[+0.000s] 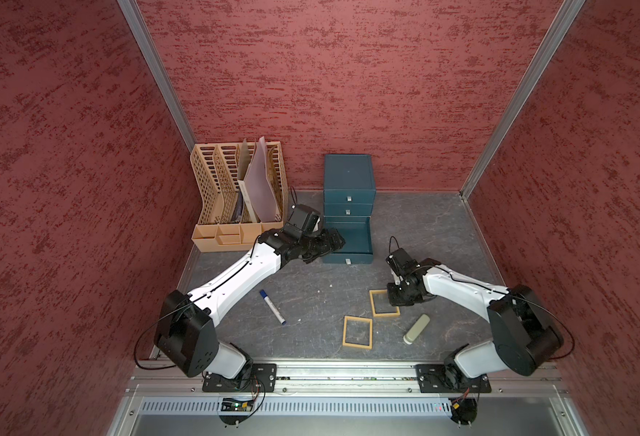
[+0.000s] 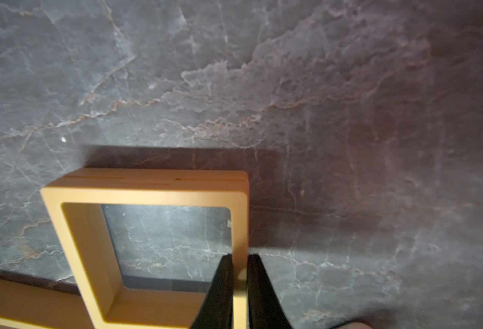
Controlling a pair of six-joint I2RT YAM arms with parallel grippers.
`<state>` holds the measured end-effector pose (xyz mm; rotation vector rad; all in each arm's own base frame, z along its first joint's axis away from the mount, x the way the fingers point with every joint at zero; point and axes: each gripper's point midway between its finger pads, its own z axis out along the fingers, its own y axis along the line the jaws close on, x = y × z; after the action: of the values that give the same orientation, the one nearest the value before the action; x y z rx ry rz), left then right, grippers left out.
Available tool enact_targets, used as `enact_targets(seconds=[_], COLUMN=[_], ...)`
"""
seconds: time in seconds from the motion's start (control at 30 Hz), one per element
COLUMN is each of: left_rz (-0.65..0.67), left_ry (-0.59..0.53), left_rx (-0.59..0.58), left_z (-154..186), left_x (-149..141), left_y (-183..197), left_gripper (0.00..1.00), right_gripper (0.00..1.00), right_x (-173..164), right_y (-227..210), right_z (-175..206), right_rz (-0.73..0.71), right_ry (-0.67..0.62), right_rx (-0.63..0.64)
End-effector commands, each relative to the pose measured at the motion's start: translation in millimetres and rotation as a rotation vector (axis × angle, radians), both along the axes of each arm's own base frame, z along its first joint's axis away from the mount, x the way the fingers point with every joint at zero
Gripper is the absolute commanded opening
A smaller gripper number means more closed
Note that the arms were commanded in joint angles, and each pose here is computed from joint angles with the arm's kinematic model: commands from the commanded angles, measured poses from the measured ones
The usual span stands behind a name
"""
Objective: Place the brooch boxes into the drawer by color
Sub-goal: Pick up the brooch box from the center of the board.
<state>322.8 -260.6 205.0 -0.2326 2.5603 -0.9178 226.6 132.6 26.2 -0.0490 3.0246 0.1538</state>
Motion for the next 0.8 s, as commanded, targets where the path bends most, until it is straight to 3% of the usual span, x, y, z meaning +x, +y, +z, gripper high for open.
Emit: enact_targets(seconds=[0.0,0.3,0.57,0.77], left_rz=[0.005,0.008,0.021,0.054], left_ry=[-0.05,-0.048,-0.037,-0.022], left_rx=[-0.024,-0.021,0.0,0.004], left_z=[17.7,16.4,7.8,-1.5], left_x=[2.5,2.3,3.4,4.7], left_y=[-0.7,0.3,4.1,18.0], left_gripper=[0.9,0.9,0.9,0.9], right_gripper=[0.13,0.0,0.0,0.0], right_x=[0.7,4.6,10.6,25.6], right_y=[-1.4,-2.6,-5.5,-0.3], right_z=[-2.8,4.4,20.3,58.9], right_rz=[-0.005,-0.001,0.007,0.002], right_ry=[-0.004,-0.023,-0.043,-0.12], right_rx=[0.005,-0.006,-0.034,-0.013])
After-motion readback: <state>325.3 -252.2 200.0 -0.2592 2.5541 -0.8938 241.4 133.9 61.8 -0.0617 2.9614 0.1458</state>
